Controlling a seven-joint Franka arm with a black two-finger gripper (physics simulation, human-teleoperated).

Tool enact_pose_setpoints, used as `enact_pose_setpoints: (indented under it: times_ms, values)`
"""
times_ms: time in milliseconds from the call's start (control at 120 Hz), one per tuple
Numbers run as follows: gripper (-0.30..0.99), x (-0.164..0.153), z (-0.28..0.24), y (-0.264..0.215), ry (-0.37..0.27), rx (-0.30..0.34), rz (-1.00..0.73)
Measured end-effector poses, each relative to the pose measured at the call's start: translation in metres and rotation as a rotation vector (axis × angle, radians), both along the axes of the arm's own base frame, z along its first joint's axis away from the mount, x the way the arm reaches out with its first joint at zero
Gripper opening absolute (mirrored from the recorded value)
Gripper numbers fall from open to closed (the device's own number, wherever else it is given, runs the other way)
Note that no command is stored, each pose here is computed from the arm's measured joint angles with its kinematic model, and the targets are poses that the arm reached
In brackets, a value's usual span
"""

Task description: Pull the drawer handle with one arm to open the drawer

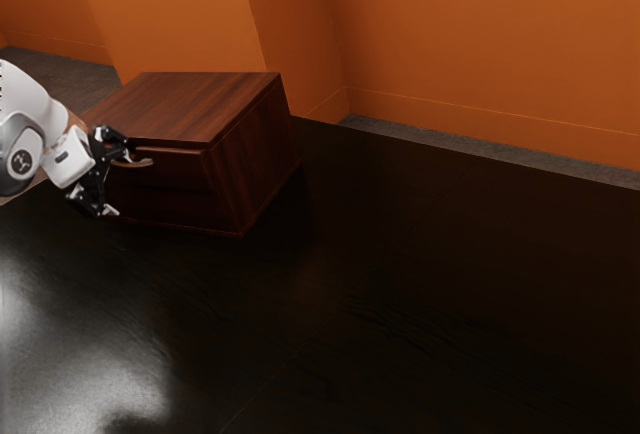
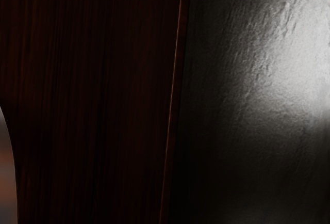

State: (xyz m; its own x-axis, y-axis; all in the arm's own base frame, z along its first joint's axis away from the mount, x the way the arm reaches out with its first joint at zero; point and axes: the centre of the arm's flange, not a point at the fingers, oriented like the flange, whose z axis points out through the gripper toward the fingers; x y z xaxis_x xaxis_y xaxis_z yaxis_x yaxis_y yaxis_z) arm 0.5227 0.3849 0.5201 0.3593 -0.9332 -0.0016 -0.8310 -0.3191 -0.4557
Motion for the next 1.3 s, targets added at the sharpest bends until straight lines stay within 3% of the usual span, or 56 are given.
enact_pose_setpoints:
  times_ms: [183,367,1300]
  values:
    - [0.77,-0.004,-0.003,-0.004,0.025,0.001,0.003]
    - [0.69,-0.021,0.004,-0.007,0.027,-0.003,0.008]
    - [0.68,-0.093,0.01,-0.02,0.019,-0.038,0.03]
